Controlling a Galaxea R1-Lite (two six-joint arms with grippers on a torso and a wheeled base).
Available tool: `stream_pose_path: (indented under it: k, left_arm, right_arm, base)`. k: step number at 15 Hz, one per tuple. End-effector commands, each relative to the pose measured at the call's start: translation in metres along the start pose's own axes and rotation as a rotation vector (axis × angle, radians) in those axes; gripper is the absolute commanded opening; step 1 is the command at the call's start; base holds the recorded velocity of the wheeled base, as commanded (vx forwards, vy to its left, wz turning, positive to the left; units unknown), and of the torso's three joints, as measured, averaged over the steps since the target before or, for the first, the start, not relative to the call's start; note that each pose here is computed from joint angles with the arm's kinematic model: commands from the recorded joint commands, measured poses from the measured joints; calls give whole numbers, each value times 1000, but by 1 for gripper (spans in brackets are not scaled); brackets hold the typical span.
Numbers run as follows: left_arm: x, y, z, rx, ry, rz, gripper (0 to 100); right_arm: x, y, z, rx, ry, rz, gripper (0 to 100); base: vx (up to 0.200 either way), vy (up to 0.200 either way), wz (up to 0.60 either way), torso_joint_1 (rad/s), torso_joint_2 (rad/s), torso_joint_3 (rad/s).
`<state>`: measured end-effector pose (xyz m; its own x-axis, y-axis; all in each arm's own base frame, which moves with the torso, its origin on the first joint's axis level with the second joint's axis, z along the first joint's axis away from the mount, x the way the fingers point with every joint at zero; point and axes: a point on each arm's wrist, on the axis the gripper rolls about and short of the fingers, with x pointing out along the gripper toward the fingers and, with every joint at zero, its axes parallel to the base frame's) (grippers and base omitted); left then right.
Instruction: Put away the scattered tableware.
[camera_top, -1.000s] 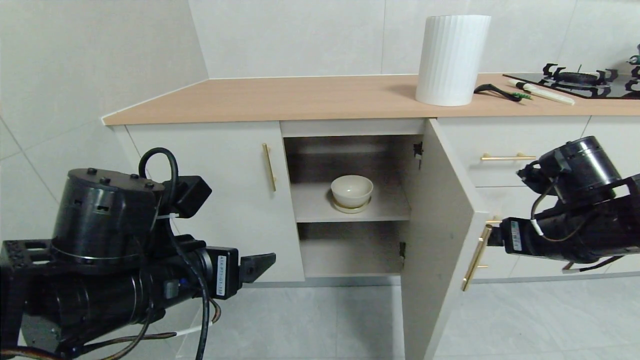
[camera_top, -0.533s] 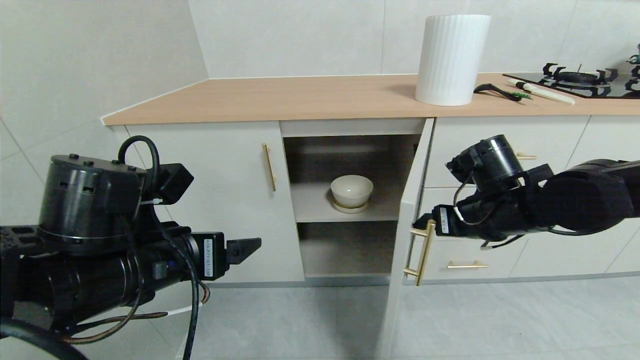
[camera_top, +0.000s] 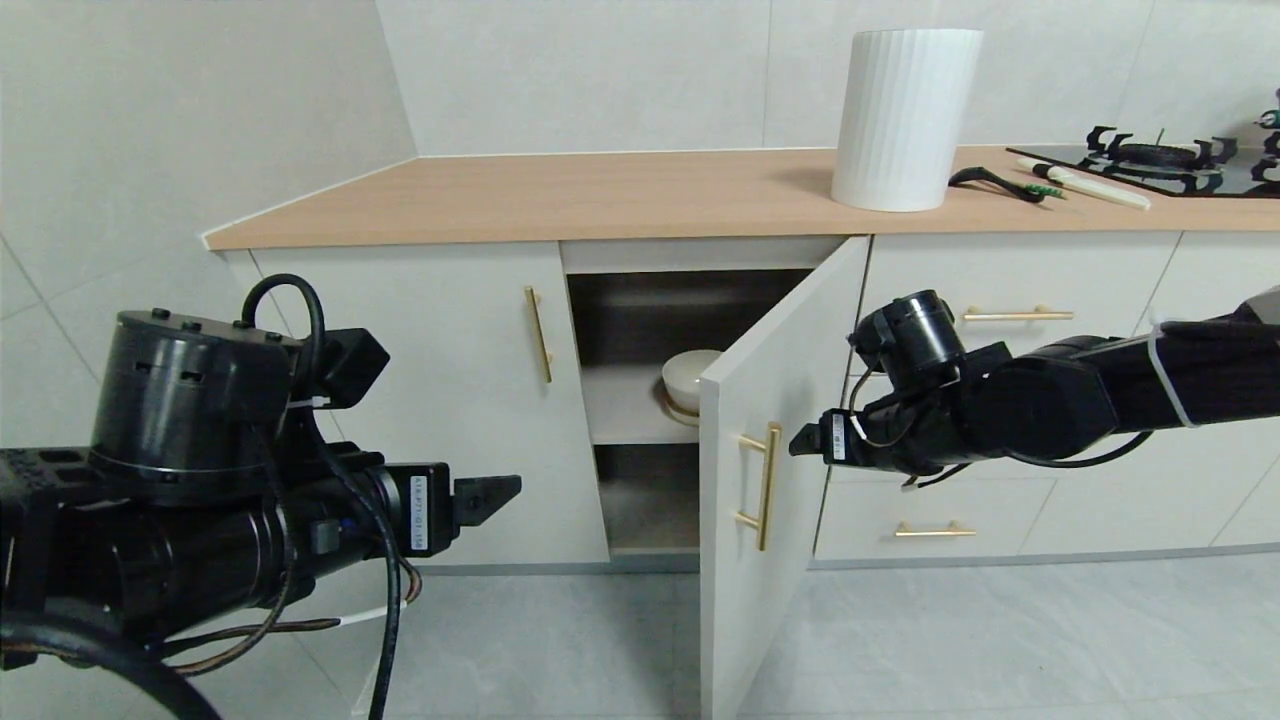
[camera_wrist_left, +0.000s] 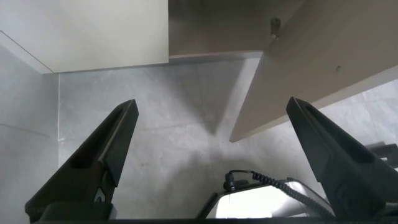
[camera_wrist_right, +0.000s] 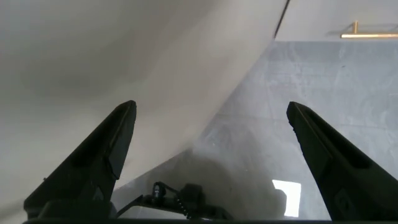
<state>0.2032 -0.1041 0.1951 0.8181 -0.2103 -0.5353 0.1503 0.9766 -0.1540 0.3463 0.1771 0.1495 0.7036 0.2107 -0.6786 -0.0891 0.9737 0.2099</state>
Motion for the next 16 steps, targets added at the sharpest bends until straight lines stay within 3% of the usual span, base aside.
stream_pose_path:
  k: [1, 9, 16]
  left_arm:
    - [0, 0, 0, 0, 0, 1, 100]
    - [-1, 1, 3, -4, -8, 7, 100]
    - [-4, 2, 5, -9, -25, 2, 100]
  right_arm:
    - [6, 0, -3, -2, 12, -5, 100]
    - [22, 6, 0, 96, -63, 32, 100]
    - [69, 21, 24, 367, -305, -26, 100]
  base:
    - [0, 0, 0, 0, 0, 0]
    - [175, 0, 0, 2, 1, 2]
    - [0, 0, 0, 0, 0, 0]
